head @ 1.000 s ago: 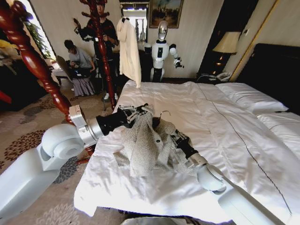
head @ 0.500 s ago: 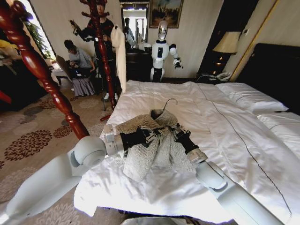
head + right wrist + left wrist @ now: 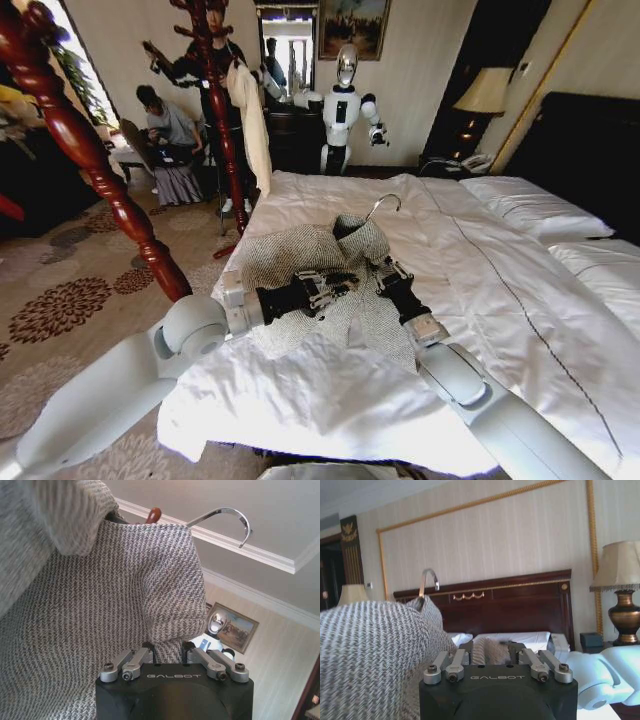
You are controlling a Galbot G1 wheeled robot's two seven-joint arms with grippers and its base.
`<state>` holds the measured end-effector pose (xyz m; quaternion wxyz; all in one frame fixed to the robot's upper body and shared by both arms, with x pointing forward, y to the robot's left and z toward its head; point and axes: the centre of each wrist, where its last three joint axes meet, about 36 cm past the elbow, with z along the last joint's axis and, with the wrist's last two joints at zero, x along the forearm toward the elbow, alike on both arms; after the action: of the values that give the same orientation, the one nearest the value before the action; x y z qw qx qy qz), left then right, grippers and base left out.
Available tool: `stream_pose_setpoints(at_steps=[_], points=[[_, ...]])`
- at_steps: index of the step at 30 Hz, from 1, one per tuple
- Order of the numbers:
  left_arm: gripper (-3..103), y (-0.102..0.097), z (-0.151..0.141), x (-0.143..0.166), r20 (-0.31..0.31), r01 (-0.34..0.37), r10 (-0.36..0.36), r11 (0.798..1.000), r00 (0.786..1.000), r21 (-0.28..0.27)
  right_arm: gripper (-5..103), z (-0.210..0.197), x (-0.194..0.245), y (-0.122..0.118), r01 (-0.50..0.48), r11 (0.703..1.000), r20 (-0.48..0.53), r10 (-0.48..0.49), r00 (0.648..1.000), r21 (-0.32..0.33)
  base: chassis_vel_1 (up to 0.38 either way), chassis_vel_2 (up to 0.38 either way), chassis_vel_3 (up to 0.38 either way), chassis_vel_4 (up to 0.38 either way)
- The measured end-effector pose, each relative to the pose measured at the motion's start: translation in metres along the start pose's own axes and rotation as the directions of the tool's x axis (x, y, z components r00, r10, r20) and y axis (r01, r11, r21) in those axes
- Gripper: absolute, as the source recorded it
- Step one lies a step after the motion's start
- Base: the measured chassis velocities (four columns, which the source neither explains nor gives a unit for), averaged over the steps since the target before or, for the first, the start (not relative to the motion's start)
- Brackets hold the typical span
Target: Pick up the clothes from the bed and hang them on the clothes hanger.
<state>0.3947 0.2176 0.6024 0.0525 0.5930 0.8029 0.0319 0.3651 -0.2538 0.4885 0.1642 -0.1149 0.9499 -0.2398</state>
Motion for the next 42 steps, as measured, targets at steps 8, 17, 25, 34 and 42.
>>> stream_pose_setpoints(at_steps=[8, 17, 25, 34, 42], points=[[76, 0.007, 0.003, 0.017, 0.096, -0.016, 0.018, 1.0, 0.995, -0.017, 24, 0.007, 0.005, -0.005, -0.066, 0.996, 0.023, 0.068, 0.997, -0.057, 0.0, 0.0, 0.0, 0.0], [99, 0.012, -0.031, 0.05, 0.131, 0.033, -0.021, 0.996, 0.991, -0.086, 24, 0.038, 0.013, -0.011, -0.072, 0.996, 0.083, 0.067, 0.994, 0.053, 0.0, 0.0, 0.0, 0.0], [100, 0.035, -0.059, 0.074, -0.038, 0.023, -0.034, 0.967, 0.999, -0.255, 24, 0.029, 0.018, -0.007, 0.002, 0.992, 0.159, -0.022, 0.987, 0.125, 0.0, 0.0, 0.0, 0.0], [100, 0.056, -0.054, 0.084, -0.13, 0.034, -0.069, 0.966, 0.989, -0.255, 24, 0.017, 0.022, -0.005, 0.059, 0.974, 0.228, -0.11, 0.967, 0.22, 0.0, 0.0, 0.0, 0.0], [103, 0.058, -0.023, 0.08, -0.145, 0.038, -0.059, 0.988, 0.988, -0.147, 24, 0.012, 0.021, -0.007, 0.061, 0.964, 0.244, -0.126, 0.962, 0.258, 0.0, 0.0, 0.0, 0.0]])
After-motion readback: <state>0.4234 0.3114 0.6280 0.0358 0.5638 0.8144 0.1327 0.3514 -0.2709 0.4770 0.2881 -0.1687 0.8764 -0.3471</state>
